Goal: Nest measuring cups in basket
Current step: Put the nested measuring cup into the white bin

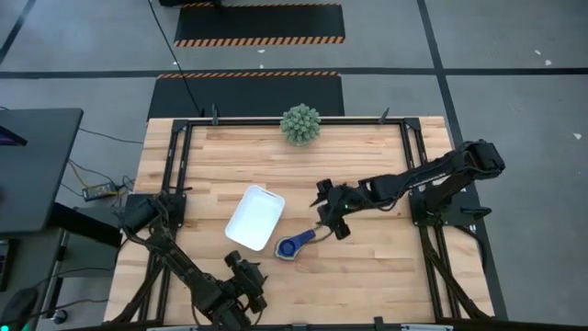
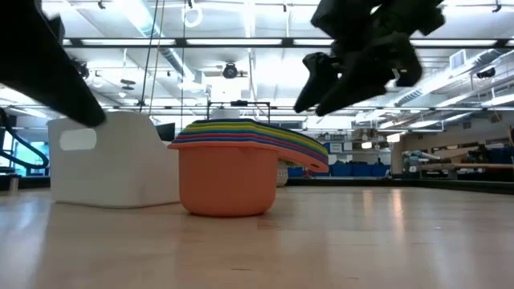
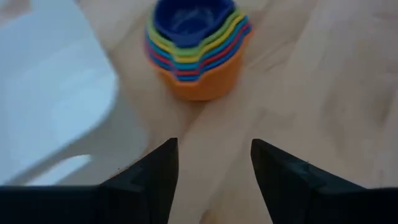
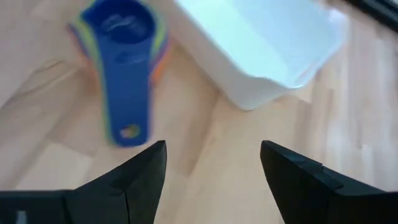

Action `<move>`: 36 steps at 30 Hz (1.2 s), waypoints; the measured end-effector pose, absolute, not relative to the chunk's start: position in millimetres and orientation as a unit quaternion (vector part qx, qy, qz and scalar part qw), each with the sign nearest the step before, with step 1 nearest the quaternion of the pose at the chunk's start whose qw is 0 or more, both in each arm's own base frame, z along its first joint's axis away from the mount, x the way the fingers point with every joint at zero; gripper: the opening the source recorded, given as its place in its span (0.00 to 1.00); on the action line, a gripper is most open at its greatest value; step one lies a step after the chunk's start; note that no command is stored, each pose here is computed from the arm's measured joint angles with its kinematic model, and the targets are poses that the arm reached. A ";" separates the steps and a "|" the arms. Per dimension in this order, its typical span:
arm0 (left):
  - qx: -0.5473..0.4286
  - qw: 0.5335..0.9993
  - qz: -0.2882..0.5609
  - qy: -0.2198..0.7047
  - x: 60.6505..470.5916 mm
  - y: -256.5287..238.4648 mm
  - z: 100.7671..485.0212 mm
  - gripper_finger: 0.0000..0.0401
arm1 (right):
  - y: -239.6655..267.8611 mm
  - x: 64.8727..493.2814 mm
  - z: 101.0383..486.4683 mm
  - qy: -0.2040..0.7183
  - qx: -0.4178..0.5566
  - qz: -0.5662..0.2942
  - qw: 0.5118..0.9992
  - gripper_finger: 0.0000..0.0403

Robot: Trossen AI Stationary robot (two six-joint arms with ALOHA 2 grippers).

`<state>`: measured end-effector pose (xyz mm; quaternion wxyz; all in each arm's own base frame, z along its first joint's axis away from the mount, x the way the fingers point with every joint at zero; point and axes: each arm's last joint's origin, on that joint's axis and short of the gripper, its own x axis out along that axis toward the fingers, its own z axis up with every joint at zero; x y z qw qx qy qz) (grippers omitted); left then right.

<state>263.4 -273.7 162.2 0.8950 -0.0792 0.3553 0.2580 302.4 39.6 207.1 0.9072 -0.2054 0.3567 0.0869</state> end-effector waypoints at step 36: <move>0.113 0.829 0.160 0.523 228.9 -202.0 220.3 0.38 | 3.6 316.3 203.2 0.322 -0.158 0.100 0.928 0.66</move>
